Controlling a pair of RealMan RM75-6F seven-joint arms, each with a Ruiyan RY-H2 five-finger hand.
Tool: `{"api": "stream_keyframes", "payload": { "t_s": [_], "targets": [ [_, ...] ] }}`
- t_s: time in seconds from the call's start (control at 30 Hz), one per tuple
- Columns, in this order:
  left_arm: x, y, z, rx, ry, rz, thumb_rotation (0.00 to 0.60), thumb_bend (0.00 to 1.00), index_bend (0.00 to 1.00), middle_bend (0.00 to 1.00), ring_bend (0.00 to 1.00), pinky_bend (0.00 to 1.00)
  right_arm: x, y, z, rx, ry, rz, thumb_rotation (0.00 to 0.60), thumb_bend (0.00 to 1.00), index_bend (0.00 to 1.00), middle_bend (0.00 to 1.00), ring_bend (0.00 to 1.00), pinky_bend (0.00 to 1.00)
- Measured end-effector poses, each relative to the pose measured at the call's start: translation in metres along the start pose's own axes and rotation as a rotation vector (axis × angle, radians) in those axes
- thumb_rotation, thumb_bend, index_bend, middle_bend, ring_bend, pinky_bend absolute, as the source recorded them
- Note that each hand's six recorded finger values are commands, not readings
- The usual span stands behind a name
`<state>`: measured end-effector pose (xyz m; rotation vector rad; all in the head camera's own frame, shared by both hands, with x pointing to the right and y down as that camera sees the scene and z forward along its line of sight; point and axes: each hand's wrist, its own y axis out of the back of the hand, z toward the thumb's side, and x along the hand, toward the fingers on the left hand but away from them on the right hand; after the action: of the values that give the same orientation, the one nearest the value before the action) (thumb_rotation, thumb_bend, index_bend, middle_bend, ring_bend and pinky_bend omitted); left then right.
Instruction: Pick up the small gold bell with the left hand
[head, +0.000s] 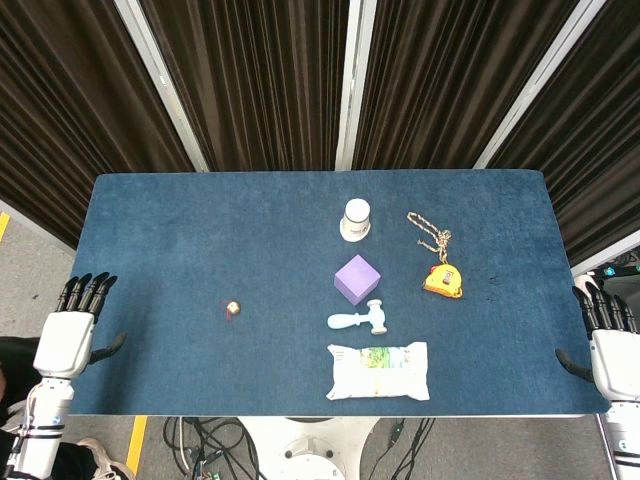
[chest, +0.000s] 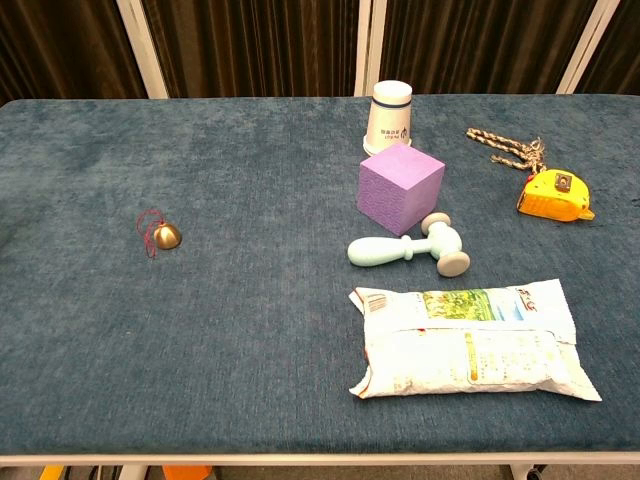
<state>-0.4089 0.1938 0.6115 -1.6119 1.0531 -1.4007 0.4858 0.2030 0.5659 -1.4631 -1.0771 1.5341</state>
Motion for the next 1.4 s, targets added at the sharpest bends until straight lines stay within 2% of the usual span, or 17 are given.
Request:
{"api": "stream_keyframes", "payload": {
  "t_s": [0.4, 0.67, 0.87, 1.1, 1.4],
  "targets": [
    [0.005, 0.000, 0.003, 0.004, -0.011, -0.007, 0.600, 0.22, 0.08, 0.06, 0.00, 0.00, 0.000, 0.000, -0.001, -0.002, -0.005, -0.001, 0.600, 0.10, 0.00, 0.00, 0.00, 0.00],
    [0.024, -0.007, 0.037, -0.006, -0.130, -0.048, 0.600, 0.22, 0.08, 0.06, 0.00, 0.00, 0.002, 0.006, -0.006, 0.012, -0.014, -0.010, 0.600, 0.10, 0.00, 0.00, 0.00, 0.00],
    [0.046, -0.026, 0.068, -0.048, -0.212, -0.125, 0.600, 0.22, 0.09, 0.06, 0.00, 0.00, -0.001, 0.009, -0.012, 0.002, -0.028, -0.015, 0.600, 0.10, 0.00, 0.00, 0.00, 0.00],
    [0.073, -0.064, 0.110, -0.116, -0.288, -0.229, 0.600, 0.22, 0.09, 0.06, 0.00, 0.00, -0.002, 0.014, -0.013, 0.001, -0.025, -0.026, 0.600, 0.10, 0.00, 0.00, 0.00, 0.00],
    [0.087, -0.086, 0.136, -0.119, -0.318, -0.283, 0.600, 0.22, 0.09, 0.06, 0.00, 0.00, -0.005, 0.014, -0.011, -0.005, -0.021, -0.021, 0.600, 0.10, 0.00, 0.00, 0.00, 0.00]
  ]
}}
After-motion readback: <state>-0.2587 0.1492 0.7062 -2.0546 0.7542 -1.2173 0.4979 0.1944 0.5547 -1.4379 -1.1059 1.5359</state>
